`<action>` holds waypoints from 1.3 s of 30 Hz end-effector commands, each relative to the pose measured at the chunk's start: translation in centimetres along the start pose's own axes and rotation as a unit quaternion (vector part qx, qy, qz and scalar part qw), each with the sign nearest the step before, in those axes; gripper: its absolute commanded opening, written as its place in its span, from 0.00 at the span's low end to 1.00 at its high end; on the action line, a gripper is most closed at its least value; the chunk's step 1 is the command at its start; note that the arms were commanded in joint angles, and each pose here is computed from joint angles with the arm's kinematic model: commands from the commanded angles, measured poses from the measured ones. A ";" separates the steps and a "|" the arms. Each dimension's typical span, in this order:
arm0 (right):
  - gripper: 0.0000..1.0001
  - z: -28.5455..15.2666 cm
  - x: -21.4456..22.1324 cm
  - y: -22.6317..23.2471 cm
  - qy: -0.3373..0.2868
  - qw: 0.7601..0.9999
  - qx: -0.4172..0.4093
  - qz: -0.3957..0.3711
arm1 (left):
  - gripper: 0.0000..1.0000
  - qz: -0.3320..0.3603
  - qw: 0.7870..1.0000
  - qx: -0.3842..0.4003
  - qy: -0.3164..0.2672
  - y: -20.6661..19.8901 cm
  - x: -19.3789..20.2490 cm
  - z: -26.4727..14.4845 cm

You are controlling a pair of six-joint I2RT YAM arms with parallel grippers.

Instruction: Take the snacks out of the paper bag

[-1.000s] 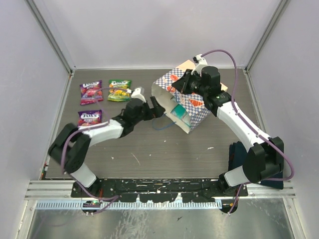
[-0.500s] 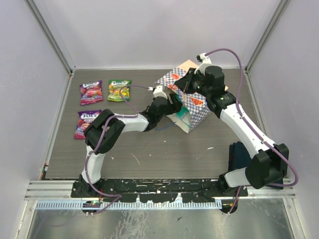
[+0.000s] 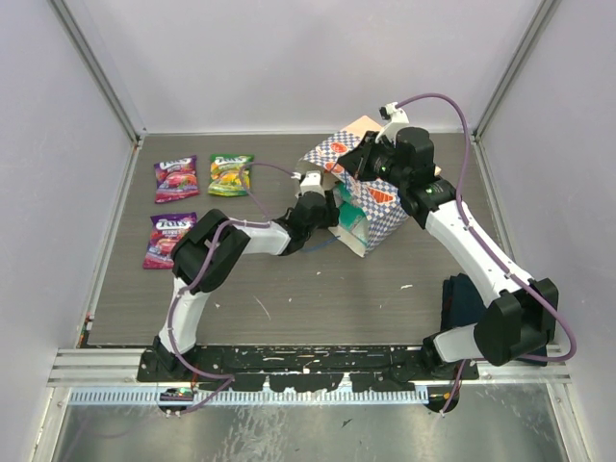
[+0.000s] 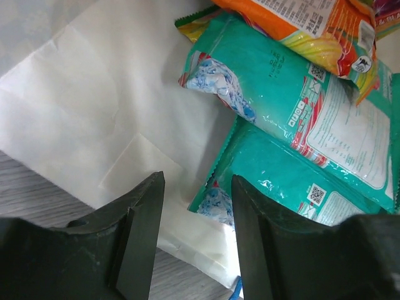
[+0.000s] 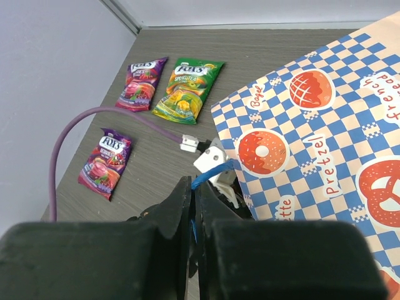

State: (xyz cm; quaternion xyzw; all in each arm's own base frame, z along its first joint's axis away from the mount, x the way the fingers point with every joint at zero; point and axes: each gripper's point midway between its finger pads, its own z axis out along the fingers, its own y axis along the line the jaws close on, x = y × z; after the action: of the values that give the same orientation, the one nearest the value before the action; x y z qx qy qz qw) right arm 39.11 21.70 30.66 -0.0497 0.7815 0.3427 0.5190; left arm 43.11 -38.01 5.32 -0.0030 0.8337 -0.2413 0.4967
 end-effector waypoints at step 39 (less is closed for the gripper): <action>0.01 -1.5 -3.8 -4.4 -0.065 0.997 0.047 0.023 | 0.00 0.153 0.983 -0.050 -0.089 5.1 -18.6 -24.5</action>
State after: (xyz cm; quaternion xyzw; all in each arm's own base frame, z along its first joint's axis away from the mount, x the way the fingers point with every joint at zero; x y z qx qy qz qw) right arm 41.39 16.47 29.49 0.0168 0.7900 0.3062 0.5310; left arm 34.52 -25.16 32.01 0.0894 0.7318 -0.2367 0.6329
